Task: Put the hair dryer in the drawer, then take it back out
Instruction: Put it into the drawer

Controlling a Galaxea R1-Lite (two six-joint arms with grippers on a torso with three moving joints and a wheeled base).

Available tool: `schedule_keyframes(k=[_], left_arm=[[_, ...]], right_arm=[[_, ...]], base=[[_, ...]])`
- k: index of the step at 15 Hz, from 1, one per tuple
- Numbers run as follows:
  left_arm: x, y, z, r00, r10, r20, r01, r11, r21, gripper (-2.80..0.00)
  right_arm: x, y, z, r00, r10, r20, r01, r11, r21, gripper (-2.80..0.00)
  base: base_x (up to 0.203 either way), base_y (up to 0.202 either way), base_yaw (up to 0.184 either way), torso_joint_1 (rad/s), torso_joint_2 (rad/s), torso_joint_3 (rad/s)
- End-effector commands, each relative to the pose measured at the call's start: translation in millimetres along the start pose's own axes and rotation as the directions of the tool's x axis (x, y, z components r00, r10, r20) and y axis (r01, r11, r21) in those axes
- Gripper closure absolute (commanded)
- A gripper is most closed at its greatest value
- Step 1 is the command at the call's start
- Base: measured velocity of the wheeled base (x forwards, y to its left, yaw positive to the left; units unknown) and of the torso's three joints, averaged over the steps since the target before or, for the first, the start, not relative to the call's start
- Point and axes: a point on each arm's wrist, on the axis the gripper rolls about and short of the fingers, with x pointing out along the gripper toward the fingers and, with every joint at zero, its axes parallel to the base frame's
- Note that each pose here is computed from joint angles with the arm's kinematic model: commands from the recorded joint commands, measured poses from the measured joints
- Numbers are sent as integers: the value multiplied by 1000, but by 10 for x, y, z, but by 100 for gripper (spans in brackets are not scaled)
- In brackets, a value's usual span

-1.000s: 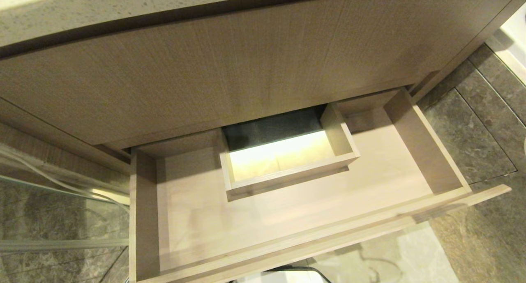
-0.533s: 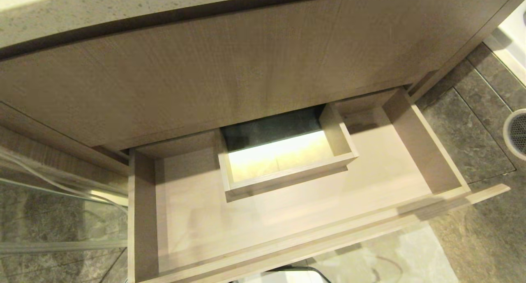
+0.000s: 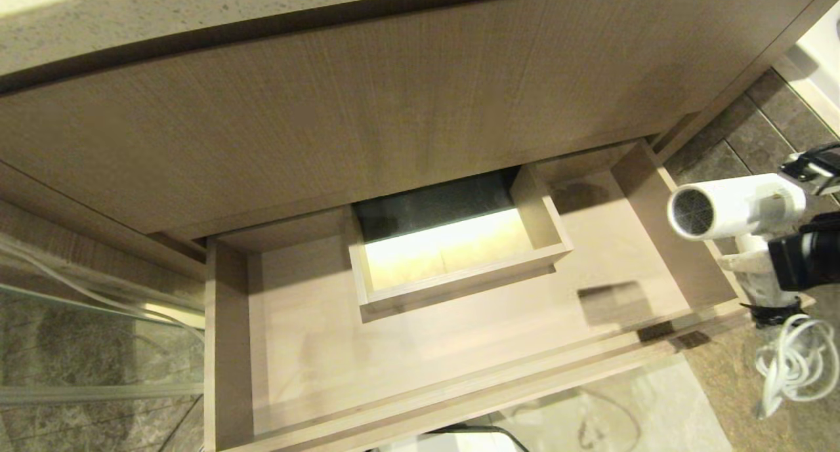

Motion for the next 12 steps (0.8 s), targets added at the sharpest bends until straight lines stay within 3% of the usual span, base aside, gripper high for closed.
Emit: schedule_keyframes(k=[1,7,11,12], left_arm=[[0,0,0,1000,0,1,0,1000,0,0],[0,0,0,1000,0,1,0,1000,0,0],[0,0,0,1000,1,1,-1,1000,0,0],[0,0,0,1000,1,1,-1,1000,0,0]], right_arm=[[794,-205,-73,996,39,-81,-37,999,23,0],[1661,-645,528,987,-25,156,32,999,-43,0],[2040,-706,361,993,-12,115,16,999,-32,0],[2107,-734,385,989,-23,148,29,999,-39,0]], base=[[0,0,0,0,0,0],[0,0,0,0,0,0],[0,0,0,0,0,0],[0,0,0,0,0,0]])
